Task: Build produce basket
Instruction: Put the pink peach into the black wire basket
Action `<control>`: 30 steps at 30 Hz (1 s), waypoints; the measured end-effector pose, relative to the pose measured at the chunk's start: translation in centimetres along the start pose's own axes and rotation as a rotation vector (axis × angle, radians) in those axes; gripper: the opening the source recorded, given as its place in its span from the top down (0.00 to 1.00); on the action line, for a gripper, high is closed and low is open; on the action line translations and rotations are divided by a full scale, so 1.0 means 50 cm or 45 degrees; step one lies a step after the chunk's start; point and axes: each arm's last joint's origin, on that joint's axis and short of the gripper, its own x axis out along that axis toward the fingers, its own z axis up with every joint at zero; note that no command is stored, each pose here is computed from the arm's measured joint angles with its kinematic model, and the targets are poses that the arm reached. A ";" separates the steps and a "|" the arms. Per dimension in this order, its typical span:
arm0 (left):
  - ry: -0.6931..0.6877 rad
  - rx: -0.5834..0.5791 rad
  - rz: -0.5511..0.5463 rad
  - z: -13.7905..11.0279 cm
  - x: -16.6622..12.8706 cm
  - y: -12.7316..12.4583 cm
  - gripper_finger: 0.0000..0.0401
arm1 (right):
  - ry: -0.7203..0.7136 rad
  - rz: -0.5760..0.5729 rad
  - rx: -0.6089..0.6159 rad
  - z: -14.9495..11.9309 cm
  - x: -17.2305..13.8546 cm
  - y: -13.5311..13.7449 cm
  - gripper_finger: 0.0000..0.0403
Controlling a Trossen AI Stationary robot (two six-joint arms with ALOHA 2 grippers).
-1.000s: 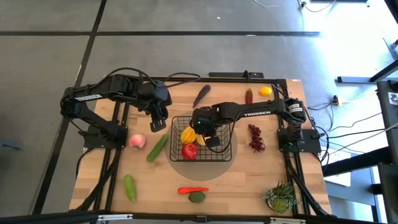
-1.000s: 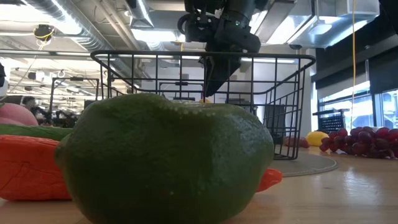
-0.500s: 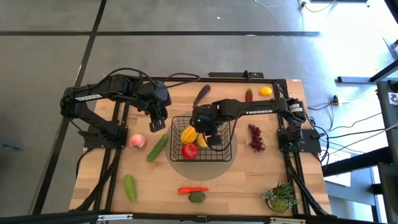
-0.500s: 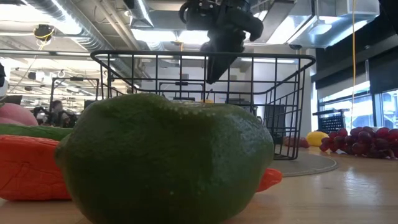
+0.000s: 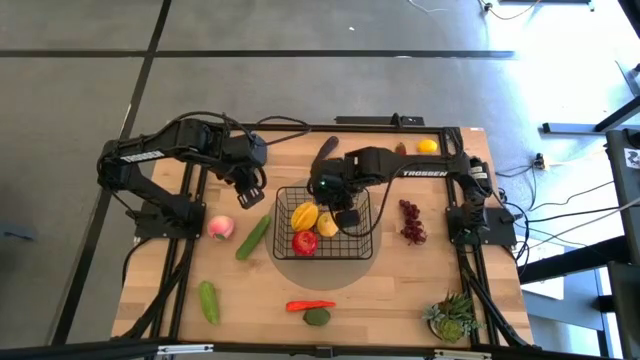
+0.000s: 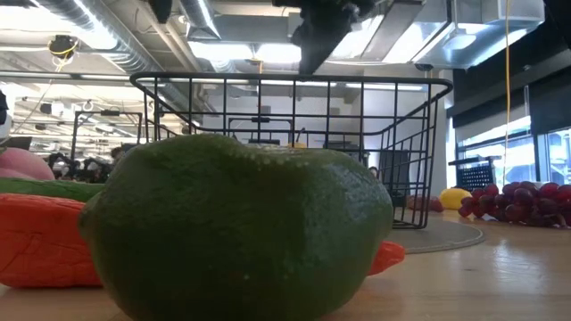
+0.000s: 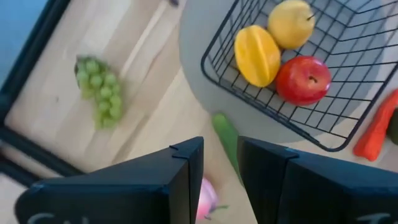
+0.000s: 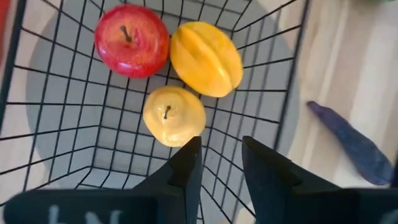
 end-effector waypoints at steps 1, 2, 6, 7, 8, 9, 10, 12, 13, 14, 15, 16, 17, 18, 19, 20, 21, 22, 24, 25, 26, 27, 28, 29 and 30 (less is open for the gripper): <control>0.011 -0.029 0.006 -0.003 -0.001 0.001 0.78 | -0.016 -0.008 0.006 0.001 -0.012 -0.005 0.73; 0.019 -0.056 0.009 -0.007 -0.005 0.003 0.78 | -0.025 -0.013 0.014 -0.001 -0.023 -0.009 0.73; 0.027 -0.128 0.043 -0.019 -0.011 0.000 0.78 | -0.084 -0.040 0.038 -0.010 -0.069 -0.024 0.73; 0.023 -0.132 0.044 -0.020 -0.010 -0.004 0.78 | -0.095 -0.045 0.041 -0.013 -0.078 -0.026 0.73; 0.022 -0.136 0.039 -0.021 -0.010 -0.007 0.78 | -0.105 -0.049 0.043 -0.017 -0.088 -0.027 0.73; 0.023 -0.135 0.037 -0.024 -0.012 -0.010 0.78 | -0.113 -0.054 0.048 -0.022 -0.100 -0.029 0.73; 0.024 -0.133 0.034 -0.026 -0.013 -0.011 0.78 | -0.119 -0.057 0.052 -0.027 -0.111 -0.030 0.73; 0.024 -0.137 0.027 -0.029 -0.014 -0.016 0.78 | -0.155 -0.071 0.058 -0.037 -0.138 -0.030 0.73; 0.025 -0.140 0.023 -0.030 -0.014 -0.019 0.78 | -0.171 -0.077 0.061 -0.041 -0.150 -0.031 0.73; 0.025 -0.144 0.021 -0.032 -0.015 -0.021 0.78 | -0.187 -0.083 0.065 -0.046 -0.163 -0.031 0.73; 0.025 -0.154 0.019 -0.033 -0.015 -0.023 0.78 | -0.203 -0.088 0.071 -0.051 -0.174 -0.031 0.73; 0.023 -0.160 0.020 -0.034 -0.016 -0.024 0.78 | -0.223 -0.095 0.075 -0.056 -0.188 -0.031 0.73; 0.017 -0.169 0.023 -0.035 -0.016 -0.026 0.78 | -0.239 -0.100 0.078 -0.061 -0.201 -0.030 0.73; 0.012 -0.177 0.027 -0.036 -0.017 -0.027 0.78 | -0.262 -0.107 0.081 -0.068 -0.216 -0.028 0.73; 0.011 -0.188 0.026 -0.037 -0.017 -0.029 0.78 | -0.283 -0.112 0.089 -0.075 -0.233 -0.026 0.73; 0.011 -0.198 0.026 -0.038 -0.017 -0.030 0.78 | -0.296 -0.115 0.099 -0.082 -0.246 -0.024 0.73; 0.007 -0.202 0.029 -0.038 -0.017 -0.030 0.78 | -0.314 -0.119 0.109 -0.089 -0.260 -0.022 0.73; -0.002 -0.212 0.038 -0.038 -0.017 -0.030 0.78 | -0.333 -0.124 0.118 -0.096 -0.273 -0.020 0.73; -0.024 -0.237 0.061 -0.038 -0.018 -0.031 0.78 | -0.368 -0.129 0.150 -0.112 -0.301 -0.015 0.73; -0.032 -0.253 0.068 -0.038 -0.018 -0.030 0.78 | -0.382 -0.130 0.163 -0.120 -0.313 -0.012 0.73; -0.037 -0.266 0.074 -0.037 -0.017 -0.029 0.78 | -0.396 -0.131 0.178 -0.129 -0.326 -0.009 0.73; -0.041 -0.285 0.080 -0.036 -0.017 -0.028 0.78 | -0.405 -0.132 0.190 -0.138 -0.338 -0.006 0.73; -0.047 -0.305 0.088 -0.035 -0.016 -0.025 0.78 | -0.418 -0.131 0.213 -0.147 -0.349 -0.004 0.73; -0.056 -0.331 0.100 -0.032 -0.016 -0.022 0.78 | -0.432 -0.130 0.239 -0.155 -0.360 -0.001 0.73; -0.068 -0.359 0.115 -0.030 -0.015 -0.018 0.78 | -0.447 -0.129 0.261 -0.162 -0.370 0.001 0.73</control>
